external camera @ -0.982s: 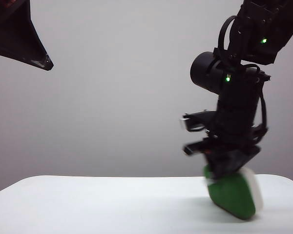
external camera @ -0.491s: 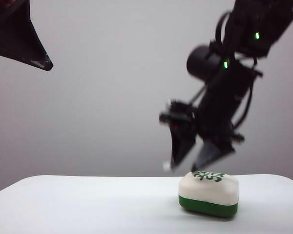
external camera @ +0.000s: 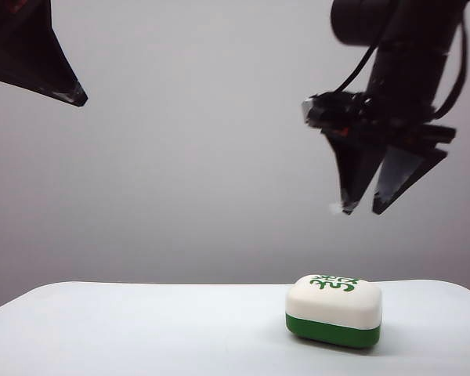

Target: Pick up the foam mahjong on the table and turn it over.

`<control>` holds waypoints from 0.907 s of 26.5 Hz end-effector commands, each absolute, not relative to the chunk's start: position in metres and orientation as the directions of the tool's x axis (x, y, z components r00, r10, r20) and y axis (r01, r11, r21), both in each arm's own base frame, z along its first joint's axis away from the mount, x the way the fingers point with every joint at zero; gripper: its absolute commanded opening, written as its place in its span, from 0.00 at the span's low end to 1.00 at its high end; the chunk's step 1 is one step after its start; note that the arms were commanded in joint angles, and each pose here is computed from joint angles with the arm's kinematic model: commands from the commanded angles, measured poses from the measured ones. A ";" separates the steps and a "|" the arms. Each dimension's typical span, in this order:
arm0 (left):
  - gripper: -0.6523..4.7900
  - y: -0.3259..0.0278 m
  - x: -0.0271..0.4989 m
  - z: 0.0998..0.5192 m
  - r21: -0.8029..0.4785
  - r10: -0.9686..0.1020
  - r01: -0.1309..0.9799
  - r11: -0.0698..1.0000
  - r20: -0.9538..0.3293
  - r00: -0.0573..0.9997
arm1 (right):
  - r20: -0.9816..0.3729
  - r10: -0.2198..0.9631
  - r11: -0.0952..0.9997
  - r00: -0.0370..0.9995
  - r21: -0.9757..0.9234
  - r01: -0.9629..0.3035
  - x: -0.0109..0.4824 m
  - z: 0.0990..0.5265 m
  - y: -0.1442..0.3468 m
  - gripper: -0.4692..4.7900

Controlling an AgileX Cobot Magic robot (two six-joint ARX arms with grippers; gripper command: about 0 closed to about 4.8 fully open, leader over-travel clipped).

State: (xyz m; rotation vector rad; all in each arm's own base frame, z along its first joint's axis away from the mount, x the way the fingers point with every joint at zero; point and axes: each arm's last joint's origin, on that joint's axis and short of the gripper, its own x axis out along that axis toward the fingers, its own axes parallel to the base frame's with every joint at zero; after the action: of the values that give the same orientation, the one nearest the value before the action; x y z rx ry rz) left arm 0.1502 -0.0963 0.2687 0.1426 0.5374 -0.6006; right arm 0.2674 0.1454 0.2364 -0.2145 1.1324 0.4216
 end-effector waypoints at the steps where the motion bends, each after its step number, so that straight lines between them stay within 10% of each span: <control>1: 0.11 -0.095 0.152 0.273 0.048 -0.453 0.546 0.837 -0.499 0.739 | -0.900 0.226 0.900 0.373 0.046 -0.434 0.252 0.241 0.138 0.46; 12: 0.11 -0.047 0.162 0.280 -0.007 -0.389 0.416 0.909 -0.369 0.844 | -0.764 0.297 0.945 0.573 0.148 -0.292 0.202 0.245 0.084 0.10; 24: 0.11 -0.019 0.133 0.281 -0.062 -0.316 0.311 0.949 -0.231 0.920 | -0.372 0.356 0.931 0.857 0.226 -0.288 0.146 0.272 0.046 0.08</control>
State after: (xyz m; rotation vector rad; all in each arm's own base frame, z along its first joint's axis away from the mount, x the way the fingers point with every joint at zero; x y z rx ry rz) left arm 0.1369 -0.0200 0.2759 -0.0402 0.2928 -0.3595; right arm 0.1469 0.0465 0.2676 0.1524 0.4762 0.3400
